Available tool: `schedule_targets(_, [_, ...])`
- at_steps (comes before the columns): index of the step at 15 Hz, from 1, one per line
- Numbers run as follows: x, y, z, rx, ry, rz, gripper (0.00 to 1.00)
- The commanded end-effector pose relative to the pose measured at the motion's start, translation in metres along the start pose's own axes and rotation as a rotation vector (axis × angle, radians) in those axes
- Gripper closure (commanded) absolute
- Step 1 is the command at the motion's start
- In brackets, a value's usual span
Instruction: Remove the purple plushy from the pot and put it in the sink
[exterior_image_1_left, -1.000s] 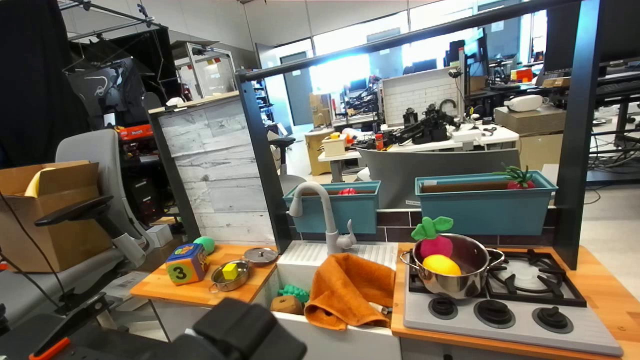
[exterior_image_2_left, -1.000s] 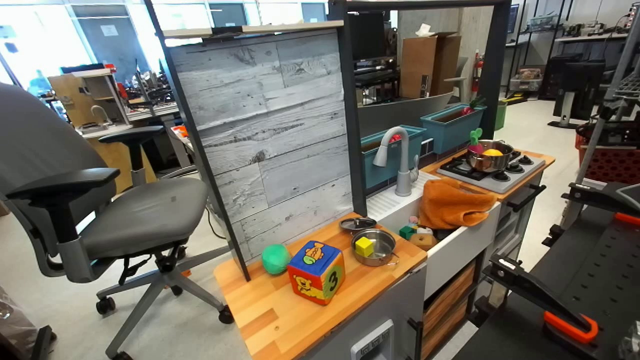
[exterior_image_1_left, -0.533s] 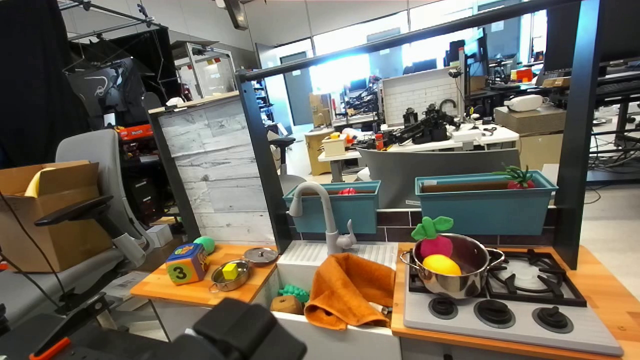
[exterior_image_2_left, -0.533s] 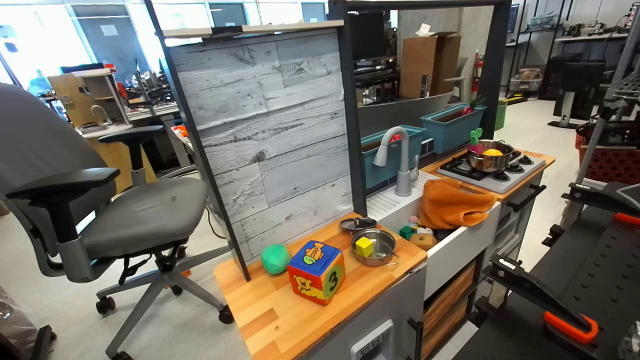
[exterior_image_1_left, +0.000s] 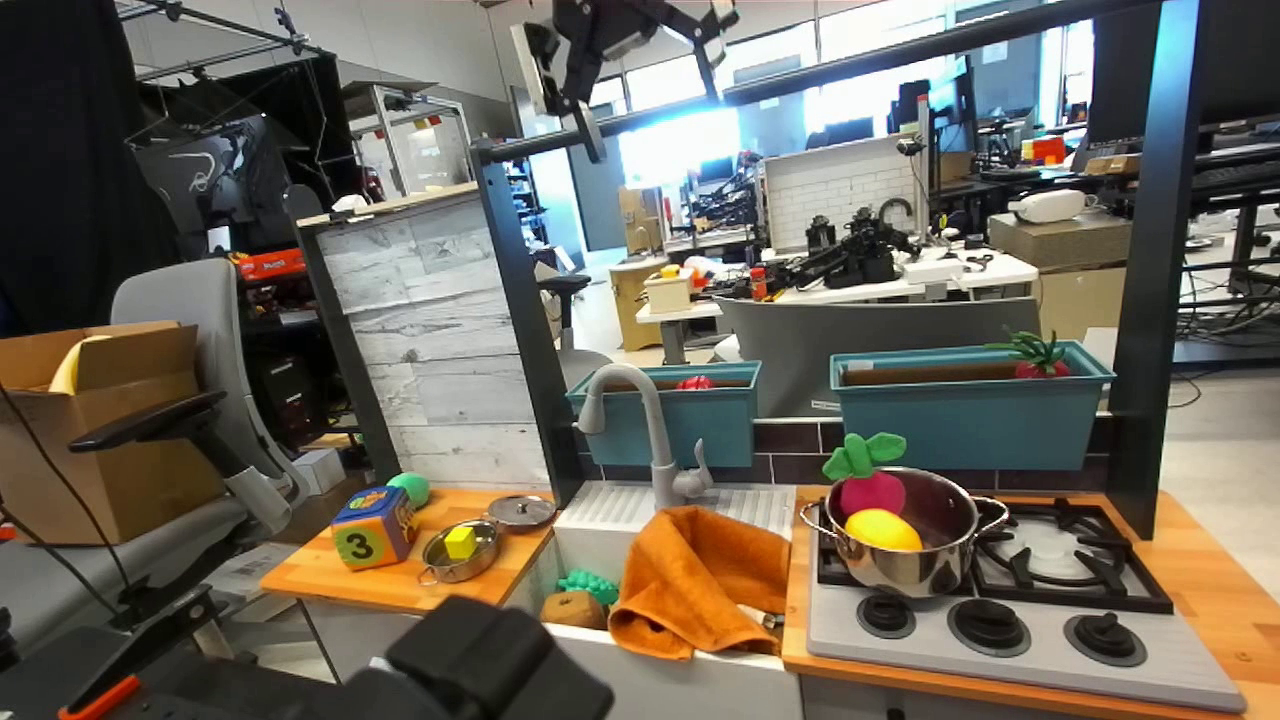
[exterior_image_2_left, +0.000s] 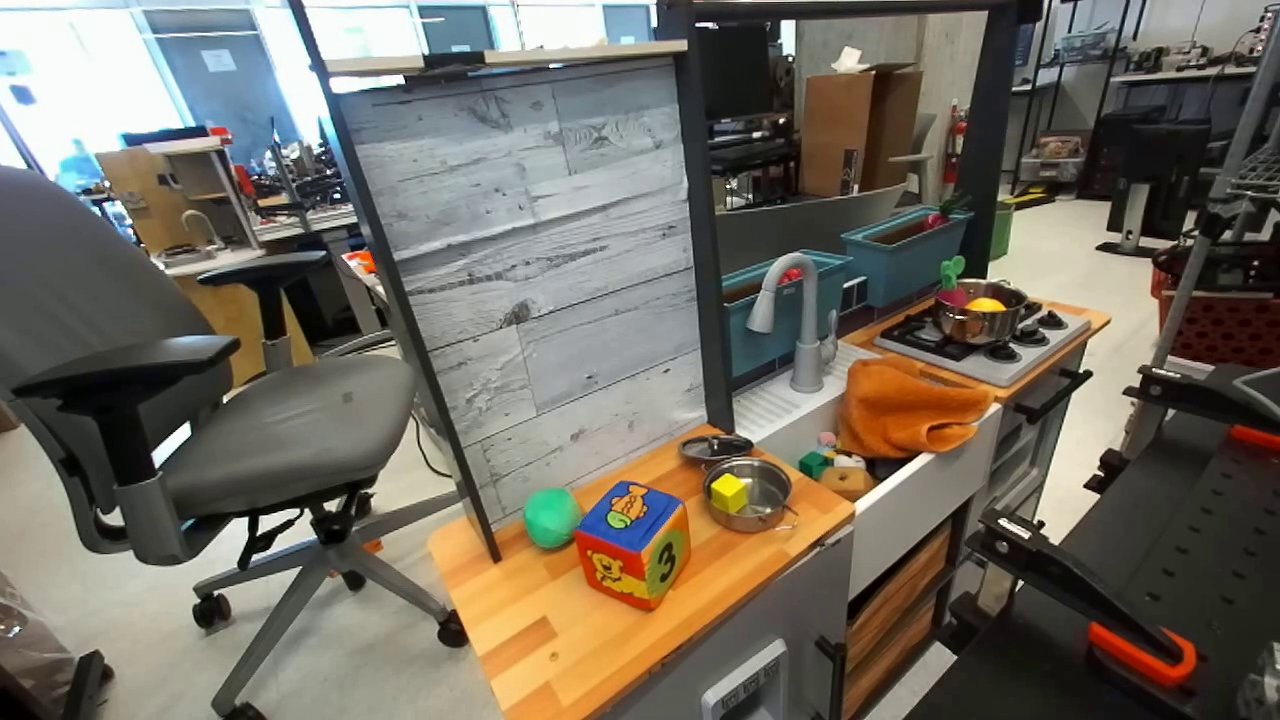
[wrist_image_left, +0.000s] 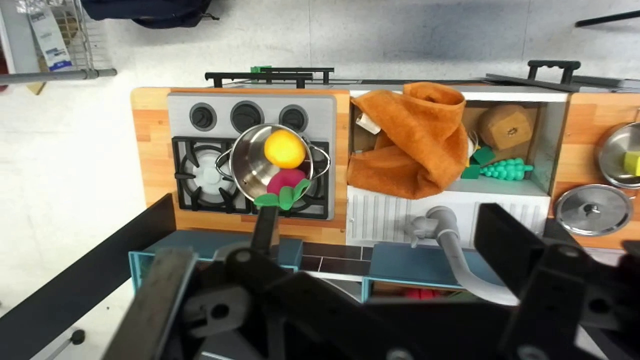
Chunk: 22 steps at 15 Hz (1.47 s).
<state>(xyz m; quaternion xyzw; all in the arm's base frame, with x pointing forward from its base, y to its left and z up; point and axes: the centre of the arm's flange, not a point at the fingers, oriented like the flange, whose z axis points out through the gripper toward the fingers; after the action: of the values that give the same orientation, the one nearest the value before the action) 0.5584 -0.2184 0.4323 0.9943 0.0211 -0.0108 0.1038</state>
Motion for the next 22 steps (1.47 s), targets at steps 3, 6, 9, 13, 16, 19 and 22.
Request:
schedule_targets(3, [0.038, -0.001, 0.050, -0.064, 0.100, -0.016, 0.00])
schedule_targets(6, [0.033, -0.002, 0.085, -0.077, 0.184, -0.034, 0.00])
schedule_targets(9, [0.018, 0.011, 0.123, -0.071, 0.221, -0.028, 0.00])
schedule_targets(13, [-0.008, 0.045, 0.170, -0.044, 0.228, -0.016, 0.00])
schedule_targets(16, [-0.013, 0.074, 0.200, -0.017, 0.218, -0.005, 0.00])
schedule_targets(19, [0.002, 0.091, 0.222, 0.020, 0.224, 0.019, 0.00])
schedule_targets(22, [0.031, 0.095, 0.237, 0.054, 0.254, 0.038, 0.00])
